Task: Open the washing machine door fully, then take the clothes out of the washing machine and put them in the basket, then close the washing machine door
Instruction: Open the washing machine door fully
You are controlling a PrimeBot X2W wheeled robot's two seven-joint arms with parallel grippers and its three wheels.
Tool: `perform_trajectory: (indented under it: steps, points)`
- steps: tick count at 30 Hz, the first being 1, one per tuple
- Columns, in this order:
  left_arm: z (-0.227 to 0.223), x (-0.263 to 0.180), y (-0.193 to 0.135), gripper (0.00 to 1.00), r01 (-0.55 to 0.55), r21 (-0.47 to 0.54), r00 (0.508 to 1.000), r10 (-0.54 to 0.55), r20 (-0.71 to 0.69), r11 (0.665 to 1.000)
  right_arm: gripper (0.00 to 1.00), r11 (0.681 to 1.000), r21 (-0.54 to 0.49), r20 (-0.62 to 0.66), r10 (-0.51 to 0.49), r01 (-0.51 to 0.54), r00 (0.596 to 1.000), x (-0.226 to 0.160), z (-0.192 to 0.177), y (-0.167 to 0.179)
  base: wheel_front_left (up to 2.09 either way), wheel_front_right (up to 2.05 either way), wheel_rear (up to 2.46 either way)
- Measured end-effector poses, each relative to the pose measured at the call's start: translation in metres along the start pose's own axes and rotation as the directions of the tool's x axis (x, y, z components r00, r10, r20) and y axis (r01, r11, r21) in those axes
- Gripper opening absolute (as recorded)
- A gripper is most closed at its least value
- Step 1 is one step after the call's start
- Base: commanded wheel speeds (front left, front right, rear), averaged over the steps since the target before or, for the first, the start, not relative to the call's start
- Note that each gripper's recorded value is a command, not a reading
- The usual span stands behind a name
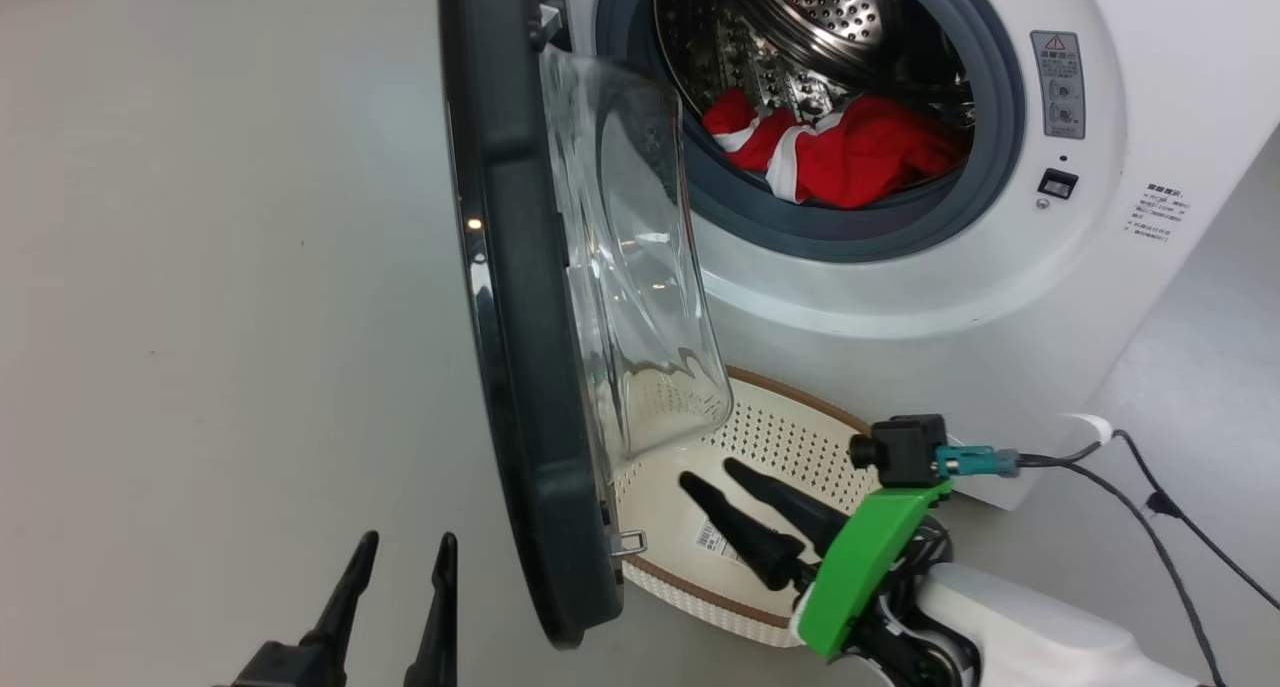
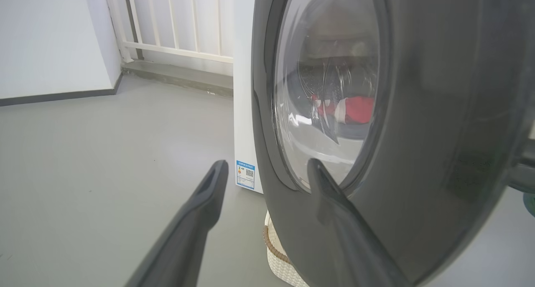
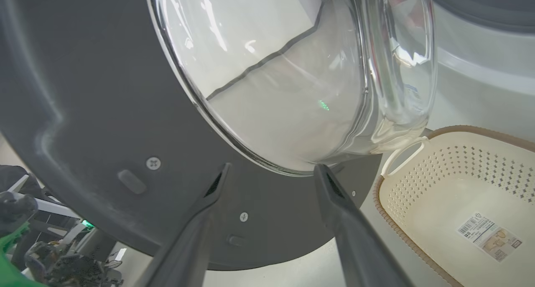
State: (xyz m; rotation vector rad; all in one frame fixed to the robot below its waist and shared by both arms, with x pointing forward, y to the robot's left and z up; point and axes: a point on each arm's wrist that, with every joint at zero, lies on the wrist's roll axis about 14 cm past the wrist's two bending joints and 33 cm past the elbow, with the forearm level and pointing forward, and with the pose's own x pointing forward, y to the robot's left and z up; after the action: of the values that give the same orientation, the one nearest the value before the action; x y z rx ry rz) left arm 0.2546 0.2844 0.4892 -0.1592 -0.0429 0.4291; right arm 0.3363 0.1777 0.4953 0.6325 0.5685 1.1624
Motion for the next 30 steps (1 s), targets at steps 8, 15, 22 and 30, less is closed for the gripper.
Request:
perform_trajectory:
  steps: [8, 15, 22, 30]
  points:
    - [-0.002, 0.0, -0.002, 1.0, 0.015, 0.005, 1.0, -0.015, -0.005, 1.0, 1.0, 0.987, -0.042, 0.063, -0.151, 0.154, 0.986, -0.029, 0.006, -0.049, 0.0, 0.0, 0.0]
    - [-0.004, 0.0, -0.004, 1.0, 0.034, 0.002, 0.999, -0.034, -0.009, 0.999, 1.0, 0.949, -0.173, 0.143, -0.241, 0.264, 0.96, -0.053, 0.022, -0.079, 0.0, 0.0, 0.0]
    - [-0.005, 0.001, -0.005, 1.0, 0.04, 0.006, 0.999, -0.04, -0.01, 0.999, 1.0, 0.901, -0.237, 0.257, -0.301, 0.362, 0.918, -0.077, 0.036, -0.094, 0.0, 0.0, 0.0]
    - [-0.005, 0.002, -0.005, 1.0, 0.042, 0.008, 0.999, -0.042, -0.01, 0.999, 1.0, 0.842, -0.302, 0.381, -0.324, 0.448, 0.866, -0.102, 0.049, -0.093, 0.0, 0.0, 0.0]
